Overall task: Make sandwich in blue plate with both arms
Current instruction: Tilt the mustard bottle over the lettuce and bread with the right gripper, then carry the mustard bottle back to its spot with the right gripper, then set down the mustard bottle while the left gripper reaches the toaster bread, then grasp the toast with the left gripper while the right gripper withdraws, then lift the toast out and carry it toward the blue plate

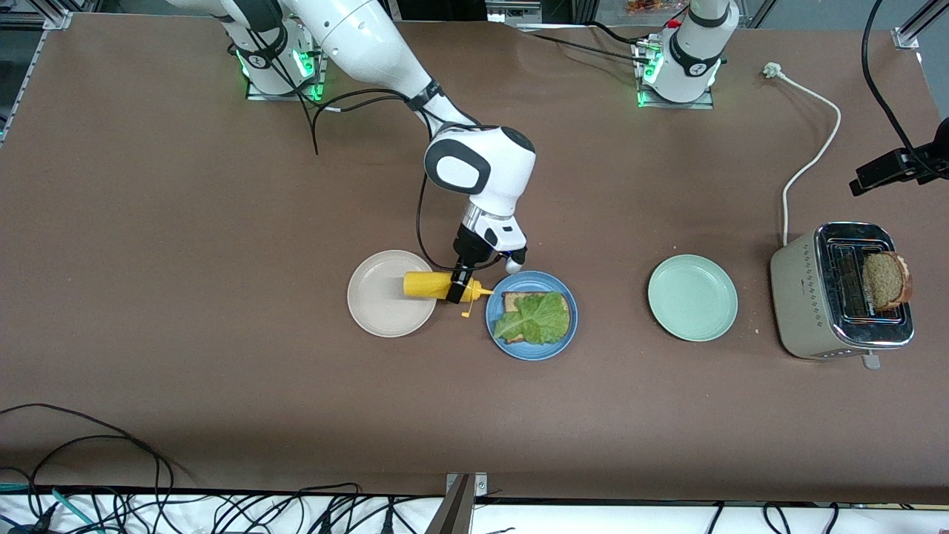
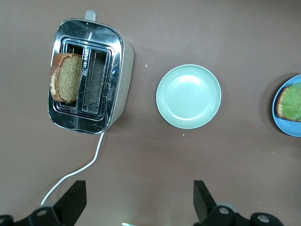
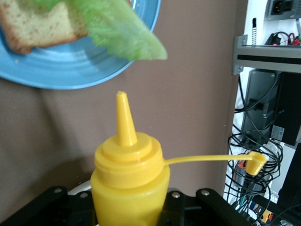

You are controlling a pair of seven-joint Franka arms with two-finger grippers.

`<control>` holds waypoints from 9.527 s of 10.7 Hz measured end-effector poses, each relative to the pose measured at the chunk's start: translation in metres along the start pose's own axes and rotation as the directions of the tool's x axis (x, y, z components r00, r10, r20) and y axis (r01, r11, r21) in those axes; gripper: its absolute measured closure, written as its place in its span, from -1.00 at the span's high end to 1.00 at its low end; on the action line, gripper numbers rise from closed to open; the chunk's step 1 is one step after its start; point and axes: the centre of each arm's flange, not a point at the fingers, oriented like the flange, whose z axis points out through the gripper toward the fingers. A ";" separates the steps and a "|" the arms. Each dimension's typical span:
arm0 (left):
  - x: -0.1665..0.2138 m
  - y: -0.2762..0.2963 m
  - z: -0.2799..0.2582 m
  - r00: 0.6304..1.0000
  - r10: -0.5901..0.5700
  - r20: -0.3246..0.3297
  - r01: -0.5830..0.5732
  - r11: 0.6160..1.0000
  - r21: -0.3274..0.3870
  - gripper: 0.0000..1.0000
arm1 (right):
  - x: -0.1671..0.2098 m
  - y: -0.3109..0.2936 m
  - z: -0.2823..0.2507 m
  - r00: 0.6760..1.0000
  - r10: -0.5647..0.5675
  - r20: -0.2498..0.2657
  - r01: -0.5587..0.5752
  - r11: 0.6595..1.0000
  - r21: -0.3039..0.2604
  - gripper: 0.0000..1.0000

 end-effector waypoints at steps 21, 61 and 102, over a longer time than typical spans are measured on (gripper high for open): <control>0.000 0.002 0.001 1.000 0.003 0.002 -0.003 1.000 0.000 1.00 | -0.002 0.102 -0.088 0.994 0.106 -0.034 -0.102 0.988 0.115 -0.81; 0.122 -0.192 0.233 0.969 0.227 0.101 -0.230 0.973 0.020 0.36 | -0.535 0.047 0.292 0.145 0.646 -0.749 0.495 0.608 0.621 -0.35; 0.090 0.070 0.169 0.881 0.465 0.085 -0.383 0.807 -0.451 -0.84 | -0.530 0.328 -0.065 0.434 0.703 0.564 -0.899 0.292 0.327 1.00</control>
